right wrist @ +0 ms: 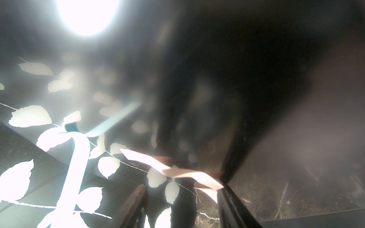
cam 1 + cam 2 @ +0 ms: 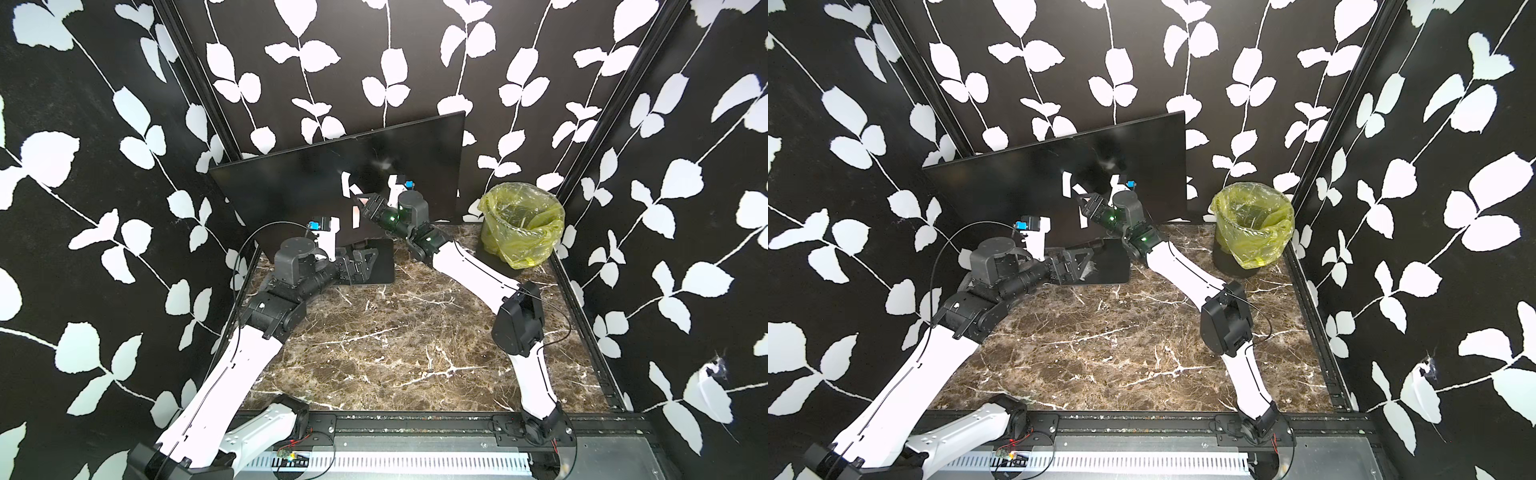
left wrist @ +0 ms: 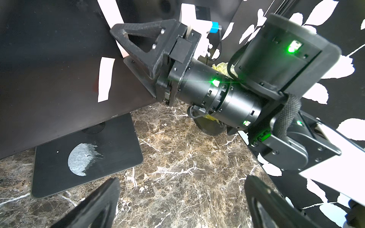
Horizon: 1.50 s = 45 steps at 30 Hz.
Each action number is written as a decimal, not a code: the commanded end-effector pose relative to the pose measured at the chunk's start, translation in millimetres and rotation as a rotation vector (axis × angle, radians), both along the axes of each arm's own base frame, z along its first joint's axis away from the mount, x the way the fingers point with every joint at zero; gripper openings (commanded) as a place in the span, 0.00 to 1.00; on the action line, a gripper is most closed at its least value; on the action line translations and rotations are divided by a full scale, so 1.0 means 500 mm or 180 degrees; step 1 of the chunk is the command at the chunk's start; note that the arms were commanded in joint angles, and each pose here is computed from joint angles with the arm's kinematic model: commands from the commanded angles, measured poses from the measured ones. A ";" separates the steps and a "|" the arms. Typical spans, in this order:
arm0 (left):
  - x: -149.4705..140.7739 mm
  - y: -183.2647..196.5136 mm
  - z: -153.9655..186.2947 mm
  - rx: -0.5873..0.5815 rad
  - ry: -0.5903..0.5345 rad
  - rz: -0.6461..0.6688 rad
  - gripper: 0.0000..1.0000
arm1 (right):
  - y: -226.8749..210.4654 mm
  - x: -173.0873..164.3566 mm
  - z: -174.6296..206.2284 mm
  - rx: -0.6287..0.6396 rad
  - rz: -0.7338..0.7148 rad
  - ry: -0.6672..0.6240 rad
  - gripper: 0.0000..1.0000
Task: Remove the sticky note from the monitor
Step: Tear off the sticky note from the monitor.
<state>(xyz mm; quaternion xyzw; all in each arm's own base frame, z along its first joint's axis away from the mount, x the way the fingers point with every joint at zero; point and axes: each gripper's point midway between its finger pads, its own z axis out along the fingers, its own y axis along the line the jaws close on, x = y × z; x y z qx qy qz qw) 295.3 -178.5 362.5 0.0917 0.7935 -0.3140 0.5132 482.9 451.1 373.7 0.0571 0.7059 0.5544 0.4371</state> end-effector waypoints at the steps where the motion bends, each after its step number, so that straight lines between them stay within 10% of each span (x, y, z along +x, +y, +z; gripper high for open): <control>1: -0.005 0.005 0.009 0.0000 -0.0055 -0.0009 0.99 | -0.008 0.004 0.063 0.0199 -0.0077 -0.0359 0.57; 17: -0.004 0.004 0.009 -0.0020 -0.0045 -0.0011 0.99 | -0.029 -0.007 0.087 0.0218 -0.0114 -0.0421 0.47; 45: -0.006 0.003 0.012 -0.0070 -0.0045 -0.0014 0.99 | -0.048 -0.027 0.127 0.0329 -0.0057 -0.0551 0.00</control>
